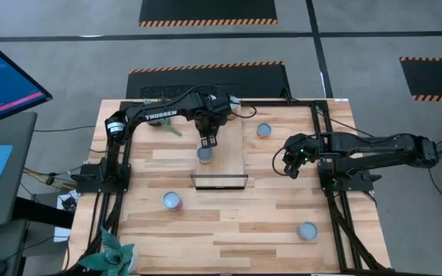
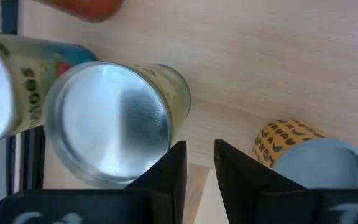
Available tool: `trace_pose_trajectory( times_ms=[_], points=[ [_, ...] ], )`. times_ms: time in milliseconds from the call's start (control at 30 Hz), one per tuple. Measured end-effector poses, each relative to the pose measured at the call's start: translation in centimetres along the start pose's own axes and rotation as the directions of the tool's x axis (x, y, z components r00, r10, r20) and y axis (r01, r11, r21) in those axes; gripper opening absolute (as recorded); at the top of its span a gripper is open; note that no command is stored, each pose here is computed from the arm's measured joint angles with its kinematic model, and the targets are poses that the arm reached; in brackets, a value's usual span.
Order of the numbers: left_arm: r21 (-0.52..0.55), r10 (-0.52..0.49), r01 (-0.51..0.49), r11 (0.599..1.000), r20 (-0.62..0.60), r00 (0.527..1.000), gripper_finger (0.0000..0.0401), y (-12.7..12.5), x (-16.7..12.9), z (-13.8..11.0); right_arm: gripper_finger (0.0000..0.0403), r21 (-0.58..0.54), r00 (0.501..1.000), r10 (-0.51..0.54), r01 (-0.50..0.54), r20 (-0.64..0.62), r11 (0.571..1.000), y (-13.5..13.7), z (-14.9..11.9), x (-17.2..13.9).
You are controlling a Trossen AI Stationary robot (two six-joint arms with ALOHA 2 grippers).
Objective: Pick and place cans onto a shelf
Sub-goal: Put the canned pears on the shelf, then put the canned pineapple ring on the shelf
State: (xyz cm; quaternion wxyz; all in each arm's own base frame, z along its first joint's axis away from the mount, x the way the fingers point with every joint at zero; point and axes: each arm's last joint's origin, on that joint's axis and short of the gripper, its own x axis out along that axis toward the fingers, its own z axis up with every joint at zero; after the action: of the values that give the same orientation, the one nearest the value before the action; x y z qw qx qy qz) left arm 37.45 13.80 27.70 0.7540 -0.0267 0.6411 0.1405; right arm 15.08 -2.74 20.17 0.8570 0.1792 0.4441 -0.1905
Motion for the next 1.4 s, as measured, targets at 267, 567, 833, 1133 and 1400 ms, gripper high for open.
trace_pose_trajectory(
  times_ms=[267, 567, 833, 1133, 1400],
  points=[
    [-0.062, -0.084, 0.090, 0.994, 0.095, 0.992, 0.0073, -0.8, -6.5, 0.5, 0.0069, 0.005, 1.000, -0.015, 0.015, 0.020, 1.000, 0.0, 0.2, 0.0],
    [0.050, -0.043, 0.042, 0.998, 0.018, 0.999, 0.0073, -3.6, -9.3, -1.7, 0.0069, 0.126, 0.914, -0.099, 0.054, 0.392, 0.991, 0.5, 3.5, -0.4],
    [0.058, -0.002, 0.008, 0.998, -0.093, 0.996, 0.0073, -3.6, -7.7, -6.4, 0.0069, 0.205, 0.850, -0.194, 0.104, 0.489, 0.973, -1.2, 5.7, 0.4],
    [-0.061, 0.017, -0.011, 0.998, 0.096, 0.995, 0.0073, -3.1, -5.3, -12.4, 0.0069, 0.223, 0.884, -0.205, 0.118, 0.421, 0.968, -3.0, 7.8, 2.4],
    [-0.167, 0.092, -0.047, 0.985, 0.272, 0.958, 0.0073, -2.1, -3.4, -16.0, 0.0069, 0.155, 0.922, -0.259, 0.222, 0.288, 0.963, -4.0, 11.9, 3.6]
  ],
)
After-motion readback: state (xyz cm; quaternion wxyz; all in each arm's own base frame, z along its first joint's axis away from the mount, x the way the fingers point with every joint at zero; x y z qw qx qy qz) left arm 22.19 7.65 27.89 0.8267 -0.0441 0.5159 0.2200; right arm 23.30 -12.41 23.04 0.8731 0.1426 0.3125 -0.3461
